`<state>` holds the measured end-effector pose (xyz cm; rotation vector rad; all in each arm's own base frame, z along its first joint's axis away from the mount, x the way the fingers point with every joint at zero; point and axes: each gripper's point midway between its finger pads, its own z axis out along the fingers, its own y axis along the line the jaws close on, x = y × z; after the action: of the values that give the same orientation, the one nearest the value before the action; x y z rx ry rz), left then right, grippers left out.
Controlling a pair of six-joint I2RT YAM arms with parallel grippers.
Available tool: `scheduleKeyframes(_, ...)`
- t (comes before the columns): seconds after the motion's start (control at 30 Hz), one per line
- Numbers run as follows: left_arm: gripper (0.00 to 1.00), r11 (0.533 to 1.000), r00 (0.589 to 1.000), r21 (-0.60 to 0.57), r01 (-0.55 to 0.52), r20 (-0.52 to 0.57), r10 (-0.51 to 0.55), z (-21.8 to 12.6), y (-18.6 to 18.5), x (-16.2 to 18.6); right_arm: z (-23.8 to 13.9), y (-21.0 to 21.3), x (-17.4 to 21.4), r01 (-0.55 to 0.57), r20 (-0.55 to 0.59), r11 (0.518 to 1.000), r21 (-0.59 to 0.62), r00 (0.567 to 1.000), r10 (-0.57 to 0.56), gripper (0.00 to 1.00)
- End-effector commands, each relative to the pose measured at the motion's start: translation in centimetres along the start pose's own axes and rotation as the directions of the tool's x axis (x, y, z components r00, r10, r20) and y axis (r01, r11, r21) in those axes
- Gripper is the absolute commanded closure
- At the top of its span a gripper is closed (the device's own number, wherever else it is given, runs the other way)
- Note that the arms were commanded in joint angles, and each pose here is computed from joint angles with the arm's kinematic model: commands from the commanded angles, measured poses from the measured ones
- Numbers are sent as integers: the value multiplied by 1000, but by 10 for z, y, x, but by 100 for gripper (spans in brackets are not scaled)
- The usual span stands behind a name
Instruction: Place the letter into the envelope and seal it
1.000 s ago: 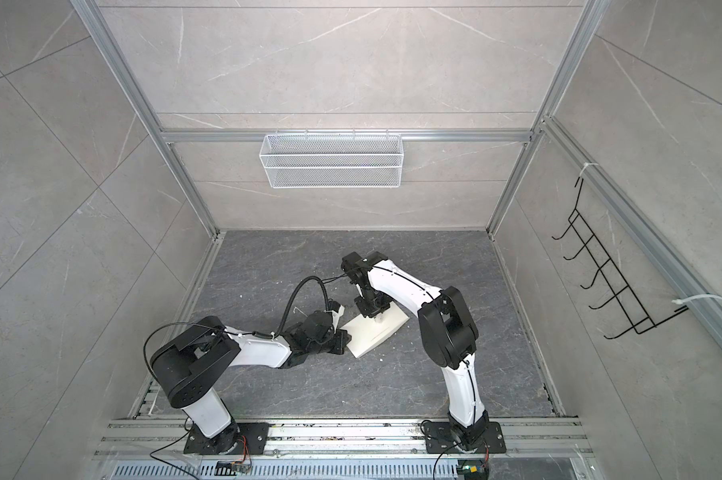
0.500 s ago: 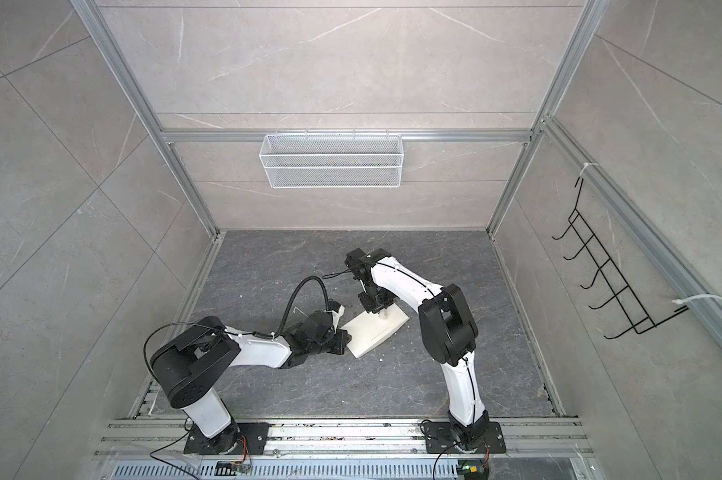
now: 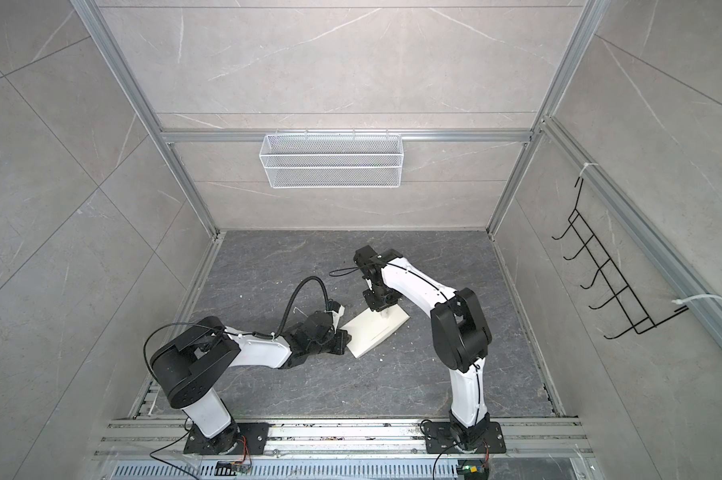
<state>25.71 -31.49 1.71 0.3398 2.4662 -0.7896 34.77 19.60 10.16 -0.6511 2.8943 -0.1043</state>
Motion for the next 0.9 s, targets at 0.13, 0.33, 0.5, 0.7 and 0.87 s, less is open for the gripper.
scheduleKeyframes(0.13, 100, 981, 977, -188, -36, -211, -5, -3, 48, 61, -69, -2, -11, -29, 230, 995, -94, 972, 50, 100)
scheduleKeyframes(0.33, 100, 985, 982, -166, -52, -190, 20, -7, 37, 49, -84, -3, -5, -33, 280, 992, -122, 958, 66, 100)
scheduleKeyframes(0.5, 100, 996, 997, -70, -62, -49, 59, -36, -2, 0, -107, 0, -7, -34, 383, 984, -175, 918, 100, 100)
scheduleKeyframes(0.7, 63, 993, 964, 71, -99, 254, 78, -116, -60, -81, -153, 2, -9, -10, 592, 967, -254, 789, 163, 100)
scheduleKeyframes(0.87, 33, 964, 905, 261, -60, 421, -57, -178, -100, -121, -186, 7, -6, 39, 733, 944, -328, 640, 228, 100)
